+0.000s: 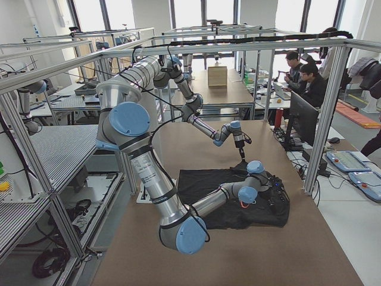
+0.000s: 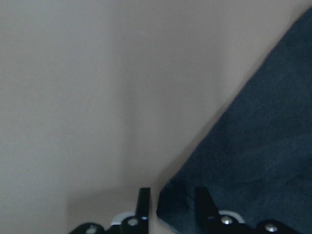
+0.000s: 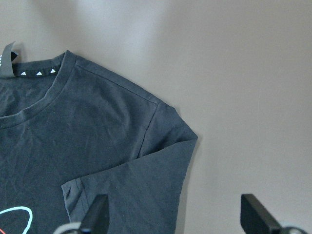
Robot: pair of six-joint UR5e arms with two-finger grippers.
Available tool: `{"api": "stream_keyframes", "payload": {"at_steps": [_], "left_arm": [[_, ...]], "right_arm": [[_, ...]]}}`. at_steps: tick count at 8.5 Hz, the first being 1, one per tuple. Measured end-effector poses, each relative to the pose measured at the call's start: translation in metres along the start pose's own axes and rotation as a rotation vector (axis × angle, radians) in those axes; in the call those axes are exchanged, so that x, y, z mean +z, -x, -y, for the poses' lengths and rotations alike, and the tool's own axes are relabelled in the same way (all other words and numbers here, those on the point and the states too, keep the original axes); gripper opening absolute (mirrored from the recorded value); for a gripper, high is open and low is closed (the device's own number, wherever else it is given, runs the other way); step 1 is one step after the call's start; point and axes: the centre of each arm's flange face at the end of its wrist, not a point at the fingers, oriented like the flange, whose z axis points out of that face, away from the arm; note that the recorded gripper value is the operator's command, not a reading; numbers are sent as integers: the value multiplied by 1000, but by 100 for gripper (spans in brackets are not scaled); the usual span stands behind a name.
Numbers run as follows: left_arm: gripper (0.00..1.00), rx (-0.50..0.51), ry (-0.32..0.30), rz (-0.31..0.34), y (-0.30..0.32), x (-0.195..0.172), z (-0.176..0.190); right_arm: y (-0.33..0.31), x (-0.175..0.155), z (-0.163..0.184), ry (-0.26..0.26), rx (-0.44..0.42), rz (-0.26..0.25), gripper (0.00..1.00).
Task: Fold clothes
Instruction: 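Bring the left gripper to the other sleeve while the right gripper holds position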
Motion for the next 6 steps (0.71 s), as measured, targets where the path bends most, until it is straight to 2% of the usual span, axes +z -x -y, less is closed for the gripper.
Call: {"api": "stream_keyframes", "payload": {"at_steps": [3, 6], "left_arm": [[0, 2, -1, 0, -1, 0, -1], [0, 31, -18, -55, -32, -27, -3]], "right_arm": [[1, -1, 0, -1, 0, 1, 95], [1, -3, -2, -3, -1, 4, 95]]}}
